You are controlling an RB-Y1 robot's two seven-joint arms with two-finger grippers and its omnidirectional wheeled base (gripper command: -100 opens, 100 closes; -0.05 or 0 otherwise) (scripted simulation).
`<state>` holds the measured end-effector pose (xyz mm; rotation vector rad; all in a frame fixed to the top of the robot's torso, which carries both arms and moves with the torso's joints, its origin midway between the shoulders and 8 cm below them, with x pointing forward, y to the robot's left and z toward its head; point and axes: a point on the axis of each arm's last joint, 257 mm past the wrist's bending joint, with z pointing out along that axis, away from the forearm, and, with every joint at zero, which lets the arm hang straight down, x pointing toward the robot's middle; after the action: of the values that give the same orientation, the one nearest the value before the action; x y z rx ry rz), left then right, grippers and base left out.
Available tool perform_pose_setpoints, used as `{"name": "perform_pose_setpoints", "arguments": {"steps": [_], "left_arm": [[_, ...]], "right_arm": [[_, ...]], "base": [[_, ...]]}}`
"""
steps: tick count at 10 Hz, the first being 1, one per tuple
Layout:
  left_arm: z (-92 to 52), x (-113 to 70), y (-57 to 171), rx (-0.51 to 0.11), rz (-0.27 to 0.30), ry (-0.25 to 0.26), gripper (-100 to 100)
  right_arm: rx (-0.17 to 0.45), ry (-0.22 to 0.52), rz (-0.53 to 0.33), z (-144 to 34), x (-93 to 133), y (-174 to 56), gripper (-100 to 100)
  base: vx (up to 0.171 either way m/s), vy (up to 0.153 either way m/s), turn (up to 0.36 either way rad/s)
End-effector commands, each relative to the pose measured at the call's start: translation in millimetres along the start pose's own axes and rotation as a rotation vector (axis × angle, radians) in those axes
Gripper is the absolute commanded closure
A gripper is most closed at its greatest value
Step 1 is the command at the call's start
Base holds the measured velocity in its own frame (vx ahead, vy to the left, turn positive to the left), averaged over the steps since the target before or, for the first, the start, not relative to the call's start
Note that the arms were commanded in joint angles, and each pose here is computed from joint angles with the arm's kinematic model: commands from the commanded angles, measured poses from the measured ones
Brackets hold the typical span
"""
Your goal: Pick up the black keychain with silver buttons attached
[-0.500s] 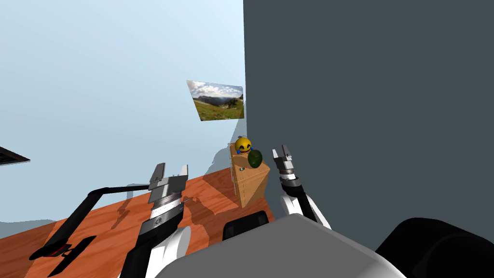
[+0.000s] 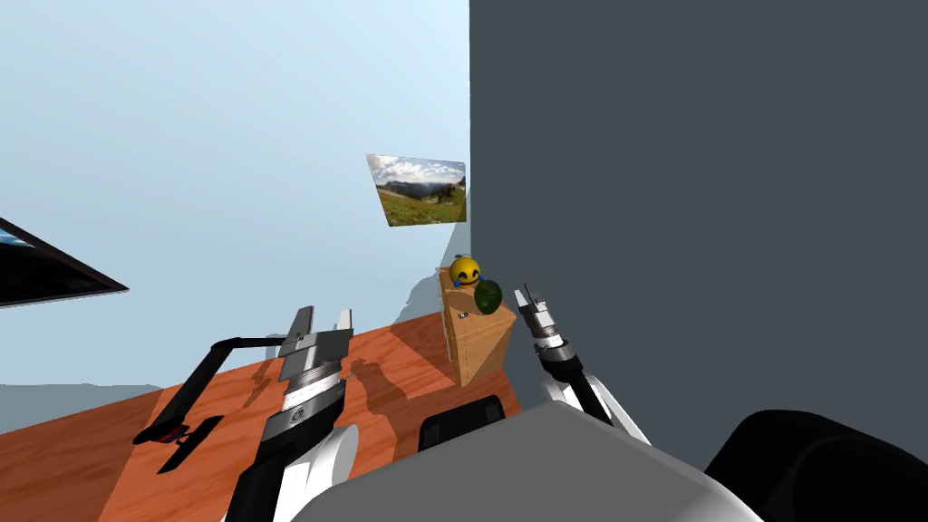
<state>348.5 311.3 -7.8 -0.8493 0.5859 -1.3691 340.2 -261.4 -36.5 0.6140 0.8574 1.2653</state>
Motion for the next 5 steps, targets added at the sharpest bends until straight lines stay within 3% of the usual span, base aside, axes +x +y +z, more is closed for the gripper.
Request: {"name": "perform_pose_setpoints", "arguments": {"steps": [1, 4, 5], "left_arm": [[0.0, 0.0, 0, 0.000, 0.000, 0.000, 0], [0.0, 0.0, 0, 0.000, 0.000, 0.000, 0], [0.0, 0.0, 0, 0.000, 0.000, 0.000, 0]], "right_arm": [[0.051, 0.046, -0.070, -14.5, 2, -15, -100], [0.164, 0.150, -0.221, -50.5, -2, -47, -100], [0.164, 0.153, -0.225, -50.6, -1, -47, -100]], "base": [[-0.008, 0.118, 0.149], [0.005, 0.133, 0.182], [0.042, 0.089, 0.058]]}}
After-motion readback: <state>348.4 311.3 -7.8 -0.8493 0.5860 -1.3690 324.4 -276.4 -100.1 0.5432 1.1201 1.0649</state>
